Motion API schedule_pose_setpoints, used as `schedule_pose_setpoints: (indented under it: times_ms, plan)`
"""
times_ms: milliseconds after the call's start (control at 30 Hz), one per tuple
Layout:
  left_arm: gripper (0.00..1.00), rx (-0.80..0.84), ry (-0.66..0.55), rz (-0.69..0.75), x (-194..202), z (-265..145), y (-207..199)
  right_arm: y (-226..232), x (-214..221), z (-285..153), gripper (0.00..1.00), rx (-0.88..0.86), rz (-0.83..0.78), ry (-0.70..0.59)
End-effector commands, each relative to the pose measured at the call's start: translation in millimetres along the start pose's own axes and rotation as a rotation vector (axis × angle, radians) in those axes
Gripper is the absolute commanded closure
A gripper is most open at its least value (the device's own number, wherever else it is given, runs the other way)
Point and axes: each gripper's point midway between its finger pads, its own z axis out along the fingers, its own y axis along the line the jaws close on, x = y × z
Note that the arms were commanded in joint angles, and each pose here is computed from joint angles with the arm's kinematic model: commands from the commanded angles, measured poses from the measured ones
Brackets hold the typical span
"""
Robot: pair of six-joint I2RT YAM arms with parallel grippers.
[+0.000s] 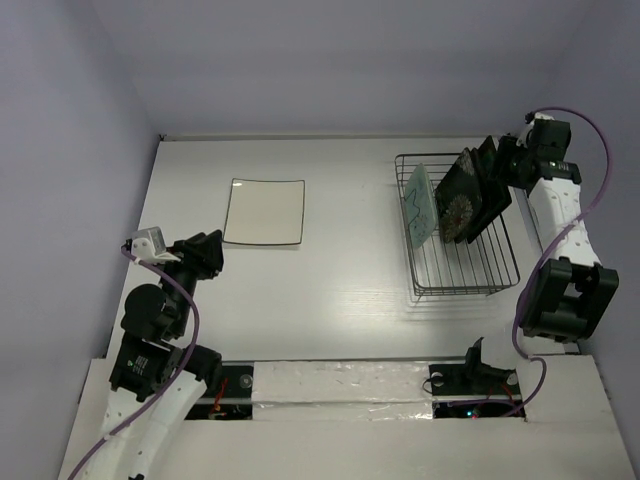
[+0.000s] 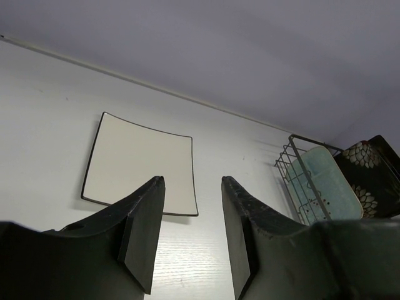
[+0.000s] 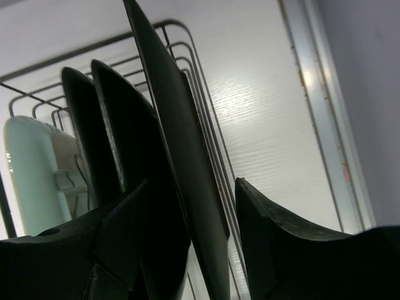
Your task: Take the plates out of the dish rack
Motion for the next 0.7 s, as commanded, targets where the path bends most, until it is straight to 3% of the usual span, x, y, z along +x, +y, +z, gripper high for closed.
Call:
schedule_pose_setpoints:
  times_ms: [0, 267, 433, 533, 667]
  plan:
    - [0.61, 0.032, -0.025, -0.007, -5.6, 0.1, -7.0, 4.0, -0.3, 8.4, 0.40, -0.041, -0.023, 0.028]
    - [0.61, 0.031, -0.024, -0.007, -5.2, 0.7, -7.0, -4.0, -12.2, 13.8, 0.65, 0.008, -0.026, 0.029]
    - [0.60, 0.029, -0.018, -0.005, -4.2, 1.6, -6.8, -3.1, -18.7, 13.2, 0.93, 0.005, -0.032, 0.028]
    - [0.60, 0.031, -0.022, -0.008, -4.9, 1.3, -7.1, -1.4, -34.7, 1.7, 1.00, 0.002, -0.044, -0.015]
    - [0.60, 0.031, -0.022, -0.006, -4.9, 0.9, -6.9, 6.6, -61.6, -21.0, 1.00, -0.028, -0.052, -0.082]
